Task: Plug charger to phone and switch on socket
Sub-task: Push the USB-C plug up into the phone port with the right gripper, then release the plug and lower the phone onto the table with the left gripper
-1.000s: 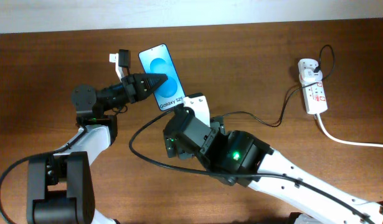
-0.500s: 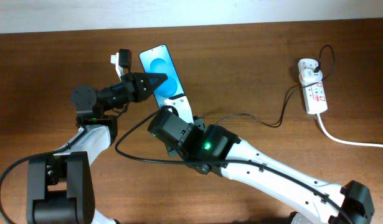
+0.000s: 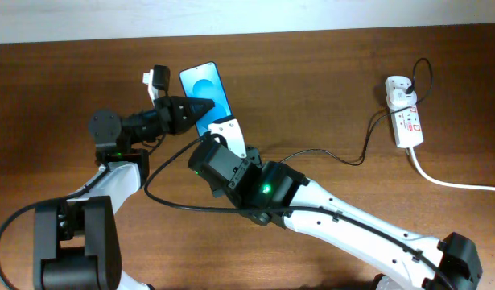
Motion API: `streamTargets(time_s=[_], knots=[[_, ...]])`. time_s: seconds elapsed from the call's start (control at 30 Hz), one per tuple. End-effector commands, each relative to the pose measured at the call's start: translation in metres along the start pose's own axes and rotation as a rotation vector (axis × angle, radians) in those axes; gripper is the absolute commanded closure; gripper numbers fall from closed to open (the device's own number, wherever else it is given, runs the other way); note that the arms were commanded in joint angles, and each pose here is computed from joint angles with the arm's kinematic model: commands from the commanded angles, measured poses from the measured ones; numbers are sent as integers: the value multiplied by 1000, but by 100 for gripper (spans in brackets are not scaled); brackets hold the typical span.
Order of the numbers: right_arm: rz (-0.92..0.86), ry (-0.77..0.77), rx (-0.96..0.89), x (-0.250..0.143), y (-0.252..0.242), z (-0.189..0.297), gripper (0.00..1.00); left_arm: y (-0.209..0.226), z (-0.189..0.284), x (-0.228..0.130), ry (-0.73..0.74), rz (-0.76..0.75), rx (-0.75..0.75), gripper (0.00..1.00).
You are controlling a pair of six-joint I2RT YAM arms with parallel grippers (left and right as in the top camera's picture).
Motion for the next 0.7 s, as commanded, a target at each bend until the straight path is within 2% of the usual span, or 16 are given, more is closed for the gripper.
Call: streamTargets(time_s=[0.0,0.4,0.53,0.57,0.63,0.67], knots=[[15,-63,28,15,8,2,96,-12,-3,-15,114,-27,-42,100],[33,-129,85,32,22,8,94,-22,-8,-37,253,-61,-96,100],[37,-117,85,31,18,16,70,-20,-4,-34,236,-62,-86,100],[36,-116,89,32,17,22,59,-19,-2,-31,224,-69,-80,100],[29,-129,99,39,12,40,42,-17,0,-26,195,-89,-71,100],[27,-131,101,41,9,50,38,-17,0,-25,184,-90,-68,100]])
Point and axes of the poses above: each gripper's point midway between its finger pads, its own z axis back along the fingers, its own y axis along the line the jaws close on, x = y × z, the point moved 2 cm from there along z, back along the fingers, and after that the axes turned 13 degrees about -z, right-handed, at the moved point
